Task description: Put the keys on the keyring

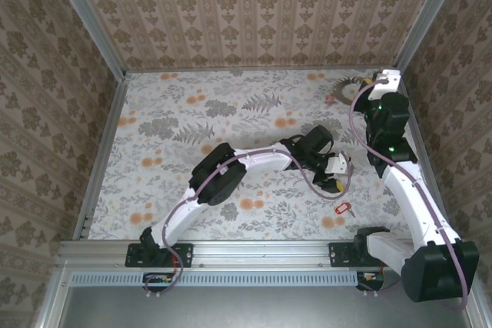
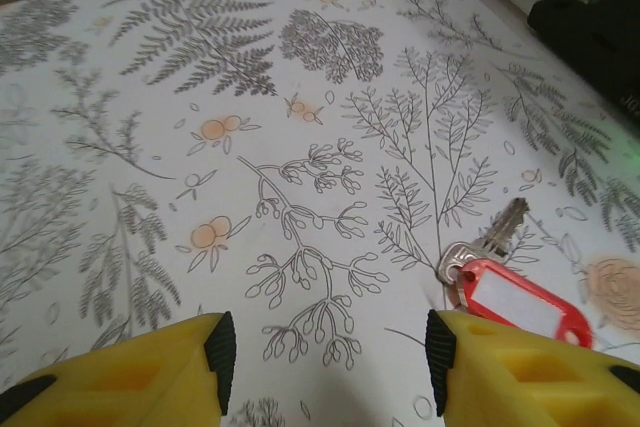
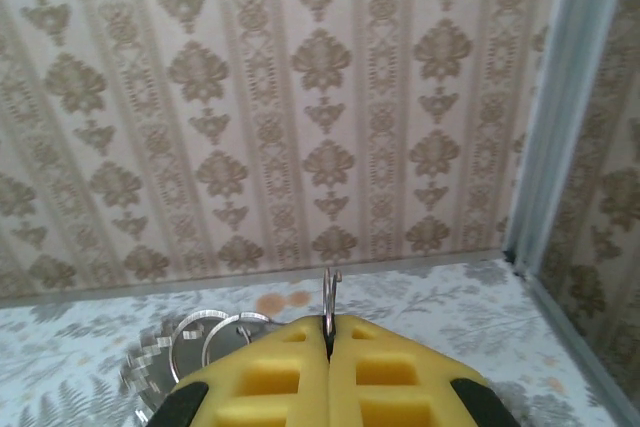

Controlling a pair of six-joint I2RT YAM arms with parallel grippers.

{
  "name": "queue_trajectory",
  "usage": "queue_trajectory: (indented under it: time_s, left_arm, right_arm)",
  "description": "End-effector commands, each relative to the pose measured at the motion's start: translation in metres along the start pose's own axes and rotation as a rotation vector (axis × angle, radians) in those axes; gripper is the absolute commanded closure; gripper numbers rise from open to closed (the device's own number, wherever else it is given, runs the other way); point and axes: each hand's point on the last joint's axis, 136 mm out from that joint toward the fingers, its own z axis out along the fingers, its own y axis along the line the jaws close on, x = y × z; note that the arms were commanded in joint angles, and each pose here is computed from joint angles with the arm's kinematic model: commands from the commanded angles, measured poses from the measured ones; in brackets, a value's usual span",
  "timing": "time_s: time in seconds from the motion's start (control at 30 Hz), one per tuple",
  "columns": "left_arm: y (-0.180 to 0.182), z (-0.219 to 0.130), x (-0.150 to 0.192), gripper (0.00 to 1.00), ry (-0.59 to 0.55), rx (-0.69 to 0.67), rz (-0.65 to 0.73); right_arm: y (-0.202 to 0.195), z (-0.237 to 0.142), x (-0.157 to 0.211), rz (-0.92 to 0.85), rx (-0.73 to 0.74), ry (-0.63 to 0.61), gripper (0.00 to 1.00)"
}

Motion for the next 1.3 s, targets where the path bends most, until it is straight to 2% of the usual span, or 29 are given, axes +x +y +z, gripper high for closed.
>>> queue_trajectory:
  time_s: [0.0, 0.23, 0.53, 0.77, 1.27]
  left_arm:
    - [-0.024, 0.014, -0.011, 0.45, -0.023, 0.112, 0.054]
    - [-0.044, 0.037, 0.003, 0.45, 0.059, 0.172, 0.018]
    - [-0.048, 0.03, 0.01, 0.52, 0.104, 0.184, -0.014]
    - [-0.041, 0.021, 0.016, 0.63, 0.101, 0.185, -0.046]
    - [-0.049, 0.03, 0.017, 0.68, 0.087, 0.213, -0.081]
  right_arm:
    - [-0.017, -0.015, -0.056, 0.05, 0.028, -0.144, 1.0]
    - [-0.021, -0.016, -0.071, 0.067, -0.001, -0.178, 1.0]
    - [-0.016, -0.018, -0.069, 0.061, -0.033, -0.175, 1.0]
    - [-0.015, -0.023, -0.071, 0.043, -0.036, -0.186, 1.0]
    - [-0.011, -0.025, -0.074, 0.023, -0.057, -0.193, 1.0]
